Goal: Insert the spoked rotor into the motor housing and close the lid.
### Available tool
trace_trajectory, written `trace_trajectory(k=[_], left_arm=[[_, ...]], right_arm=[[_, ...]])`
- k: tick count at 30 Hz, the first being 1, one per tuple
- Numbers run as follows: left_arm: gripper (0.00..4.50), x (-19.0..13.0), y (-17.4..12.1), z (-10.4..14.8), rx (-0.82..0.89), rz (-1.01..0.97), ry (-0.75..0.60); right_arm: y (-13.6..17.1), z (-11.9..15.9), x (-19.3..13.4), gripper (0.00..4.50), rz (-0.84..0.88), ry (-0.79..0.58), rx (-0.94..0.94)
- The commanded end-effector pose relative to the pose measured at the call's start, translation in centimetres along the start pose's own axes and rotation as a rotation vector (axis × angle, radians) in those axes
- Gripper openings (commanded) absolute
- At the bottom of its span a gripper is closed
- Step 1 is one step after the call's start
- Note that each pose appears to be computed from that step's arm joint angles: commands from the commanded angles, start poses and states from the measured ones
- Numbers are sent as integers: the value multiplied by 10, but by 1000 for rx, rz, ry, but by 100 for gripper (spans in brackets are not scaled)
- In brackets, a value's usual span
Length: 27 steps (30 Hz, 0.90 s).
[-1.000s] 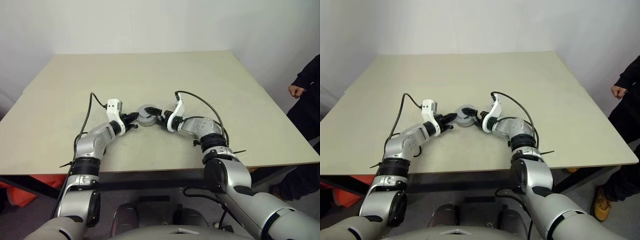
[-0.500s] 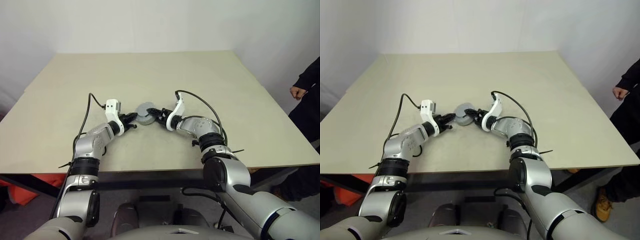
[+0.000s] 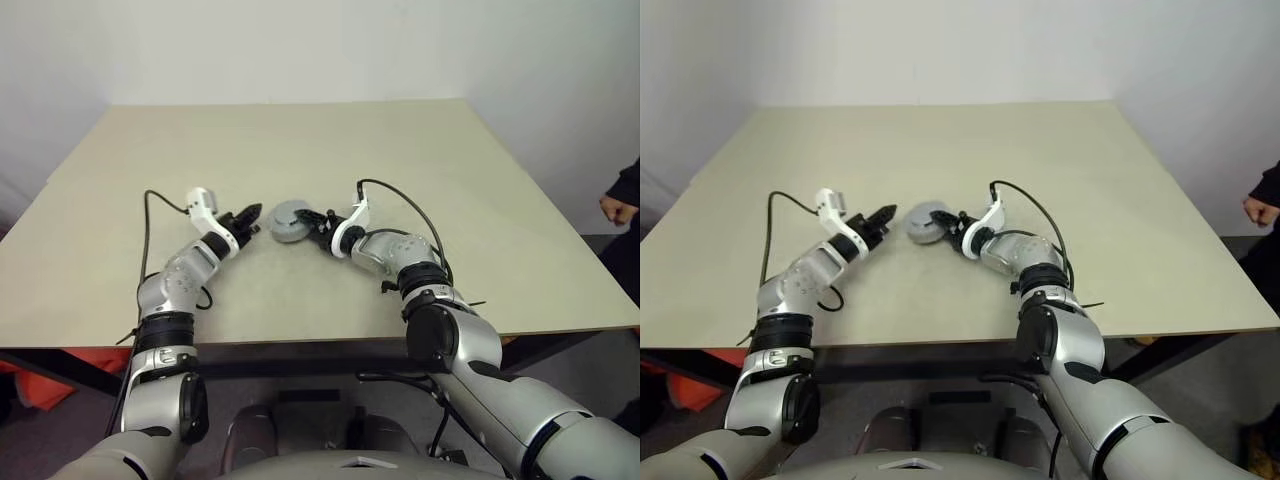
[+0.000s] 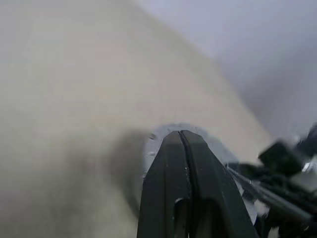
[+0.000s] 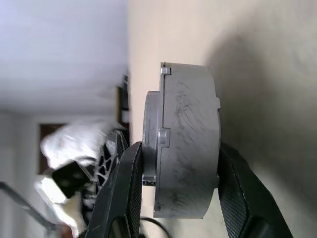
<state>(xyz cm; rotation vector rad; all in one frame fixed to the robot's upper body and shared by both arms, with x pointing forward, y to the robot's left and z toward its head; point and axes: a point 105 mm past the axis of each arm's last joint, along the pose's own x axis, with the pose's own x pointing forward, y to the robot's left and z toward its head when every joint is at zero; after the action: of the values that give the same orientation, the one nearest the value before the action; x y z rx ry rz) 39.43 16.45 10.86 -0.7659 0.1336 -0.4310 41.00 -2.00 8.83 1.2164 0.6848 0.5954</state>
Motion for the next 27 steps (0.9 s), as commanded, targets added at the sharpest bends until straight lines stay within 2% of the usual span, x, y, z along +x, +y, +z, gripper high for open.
trace_trajectory(k=[1,7,10,21,27], left_arm=[[0,-6,-13,32,-66,-58,-117],[0,-20,-17,34,-167,-111,-133],[59,-25,-29,33,-215,-179,-124],[443,-38,-54,23,-328,-311,-55],[447,-33,-66,14,-417,-361,-3]], right_arm=[[55,21,1,199,189,-51,15],[95,19,-10,199,334,11,-23],[102,10,-15,199,361,54,-74],[103,6,-18,199,356,65,-115],[107,-4,-20,199,382,102,-143]])
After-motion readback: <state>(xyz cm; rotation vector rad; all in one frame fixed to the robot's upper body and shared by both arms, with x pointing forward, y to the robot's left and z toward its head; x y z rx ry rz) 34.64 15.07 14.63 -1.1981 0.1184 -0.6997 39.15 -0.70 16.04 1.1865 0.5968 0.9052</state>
